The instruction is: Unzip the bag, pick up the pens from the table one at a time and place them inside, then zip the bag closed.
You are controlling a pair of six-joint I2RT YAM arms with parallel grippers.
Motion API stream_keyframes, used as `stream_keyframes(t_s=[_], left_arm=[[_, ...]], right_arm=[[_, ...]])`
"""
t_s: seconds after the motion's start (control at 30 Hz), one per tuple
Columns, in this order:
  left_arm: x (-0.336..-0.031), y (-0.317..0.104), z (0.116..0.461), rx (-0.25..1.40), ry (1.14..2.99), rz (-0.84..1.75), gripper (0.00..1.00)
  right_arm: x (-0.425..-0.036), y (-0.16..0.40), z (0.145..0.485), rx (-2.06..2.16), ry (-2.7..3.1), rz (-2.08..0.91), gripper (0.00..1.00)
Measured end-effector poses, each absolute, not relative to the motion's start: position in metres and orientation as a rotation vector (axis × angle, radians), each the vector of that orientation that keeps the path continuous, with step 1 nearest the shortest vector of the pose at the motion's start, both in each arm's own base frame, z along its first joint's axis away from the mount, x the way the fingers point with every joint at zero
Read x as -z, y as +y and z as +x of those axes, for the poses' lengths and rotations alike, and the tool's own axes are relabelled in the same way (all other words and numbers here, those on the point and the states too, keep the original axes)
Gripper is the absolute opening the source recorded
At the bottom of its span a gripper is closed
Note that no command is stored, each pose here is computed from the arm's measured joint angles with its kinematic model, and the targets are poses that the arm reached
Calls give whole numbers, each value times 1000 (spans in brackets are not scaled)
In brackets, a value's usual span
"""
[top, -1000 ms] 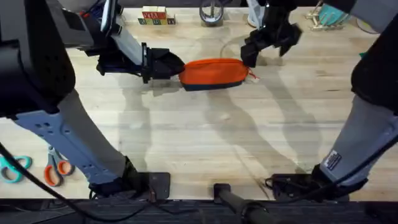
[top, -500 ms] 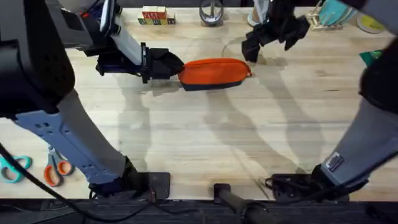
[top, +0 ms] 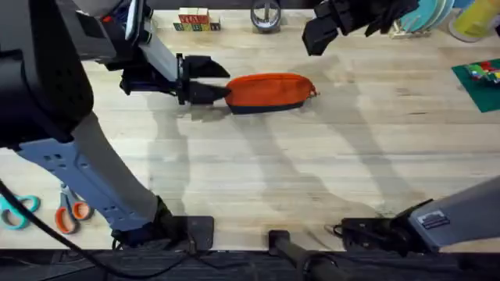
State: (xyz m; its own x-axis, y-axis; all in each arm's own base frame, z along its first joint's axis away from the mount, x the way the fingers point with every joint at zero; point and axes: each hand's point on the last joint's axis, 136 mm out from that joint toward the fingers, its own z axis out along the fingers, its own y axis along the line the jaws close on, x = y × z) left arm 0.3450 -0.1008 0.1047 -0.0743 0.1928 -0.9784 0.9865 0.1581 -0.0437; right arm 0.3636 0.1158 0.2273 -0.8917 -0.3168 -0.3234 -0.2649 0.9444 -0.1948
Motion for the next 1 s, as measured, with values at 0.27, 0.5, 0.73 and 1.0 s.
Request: stream_keyframes(t_s=[0.27, 0.5, 0.73, 1.0], left_arm=[[-104, -97, 346, 1027, 1476, 1200, 992], [-105, -97, 343, 1053, 1494, 1185, 995], [-102, -96, 335, 1094, 1556, 1177, 996], [-142, -83, 321, 1000, 1587, 1219, 996]], right_arm=[[-254, 144, 323, 28, 2723, -531, 998], [-275, 156, 305, -63, 2660, -571, 997], [-280, 155, 300, -80, 2654, -569, 998], [-278, 162, 293, -146, 2677, -590, 998]])
